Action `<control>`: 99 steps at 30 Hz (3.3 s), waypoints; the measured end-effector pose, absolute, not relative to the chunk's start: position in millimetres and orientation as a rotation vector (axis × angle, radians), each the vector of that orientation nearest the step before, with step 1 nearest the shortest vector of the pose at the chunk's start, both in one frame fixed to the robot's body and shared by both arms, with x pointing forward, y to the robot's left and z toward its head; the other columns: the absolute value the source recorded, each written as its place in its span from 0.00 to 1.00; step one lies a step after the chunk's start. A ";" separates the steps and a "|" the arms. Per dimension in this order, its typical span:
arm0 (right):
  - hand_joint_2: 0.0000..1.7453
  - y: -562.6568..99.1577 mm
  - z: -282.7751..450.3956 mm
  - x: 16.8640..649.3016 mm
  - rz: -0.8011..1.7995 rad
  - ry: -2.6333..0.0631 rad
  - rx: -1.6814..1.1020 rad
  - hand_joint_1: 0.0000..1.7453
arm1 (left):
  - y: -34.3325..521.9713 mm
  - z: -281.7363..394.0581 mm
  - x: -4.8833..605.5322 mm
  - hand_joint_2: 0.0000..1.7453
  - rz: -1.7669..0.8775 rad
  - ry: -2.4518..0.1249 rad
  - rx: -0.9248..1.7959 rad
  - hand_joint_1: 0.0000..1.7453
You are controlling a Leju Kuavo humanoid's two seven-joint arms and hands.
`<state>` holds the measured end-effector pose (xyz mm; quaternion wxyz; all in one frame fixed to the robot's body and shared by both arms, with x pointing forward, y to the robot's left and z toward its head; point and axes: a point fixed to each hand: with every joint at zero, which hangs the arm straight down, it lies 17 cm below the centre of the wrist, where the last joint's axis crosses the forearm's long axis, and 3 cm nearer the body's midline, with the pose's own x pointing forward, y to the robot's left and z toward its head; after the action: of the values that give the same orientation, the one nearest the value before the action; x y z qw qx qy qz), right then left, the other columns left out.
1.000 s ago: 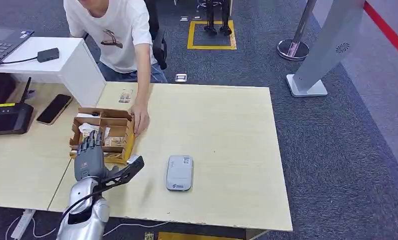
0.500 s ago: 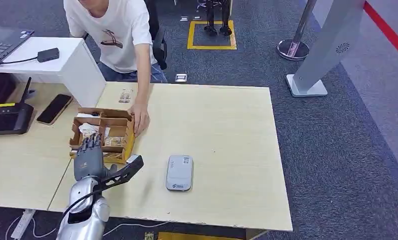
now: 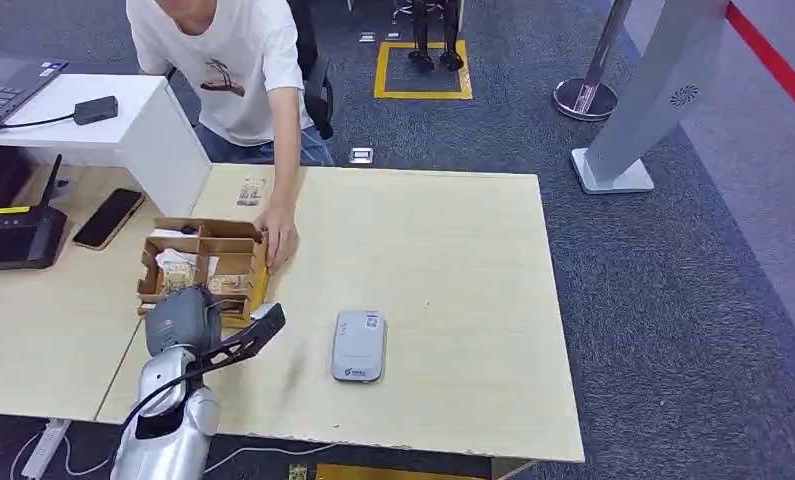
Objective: Pass the card to the sensor for recognition and then transmit it.
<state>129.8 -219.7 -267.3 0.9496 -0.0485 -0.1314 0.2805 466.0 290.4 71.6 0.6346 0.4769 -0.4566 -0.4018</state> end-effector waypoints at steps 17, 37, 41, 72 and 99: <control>1.00 -220.1 -267.4 129.7 0.570 -0.266 -0.099 0.00 | 290.1 72.3 466.4 1.00 -0.918 -1.046 1.091 1.00; 1.00 -217.0 -266.9 130.3 0.593 -0.260 -0.089 0.00 | 321.3 104.4 485.0 1.00 -0.946 -1.015 1.247 1.00; 1.00 -216.8 -266.7 131.1 0.596 -0.261 -0.089 0.00 | 324.3 108.2 487.9 1.00 -0.965 -1.013 1.266 1.00; 1.00 -216.3 -266.3 132.6 0.609 -0.265 -0.091 0.00 | 318.9 95.9 489.3 1.00 -1.015 -1.000 1.255 1.00; 1.00 -215.1 -265.9 134.1 0.620 -0.268 -0.092 0.00 | 313.7 179.3 515.2 1.00 -1.055 -1.121 1.425 1.00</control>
<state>134.1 -215.1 -265.9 0.9424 -0.0451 -0.1316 0.3041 515.2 313.7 179.3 0.4986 0.5888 -0.4632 -0.4360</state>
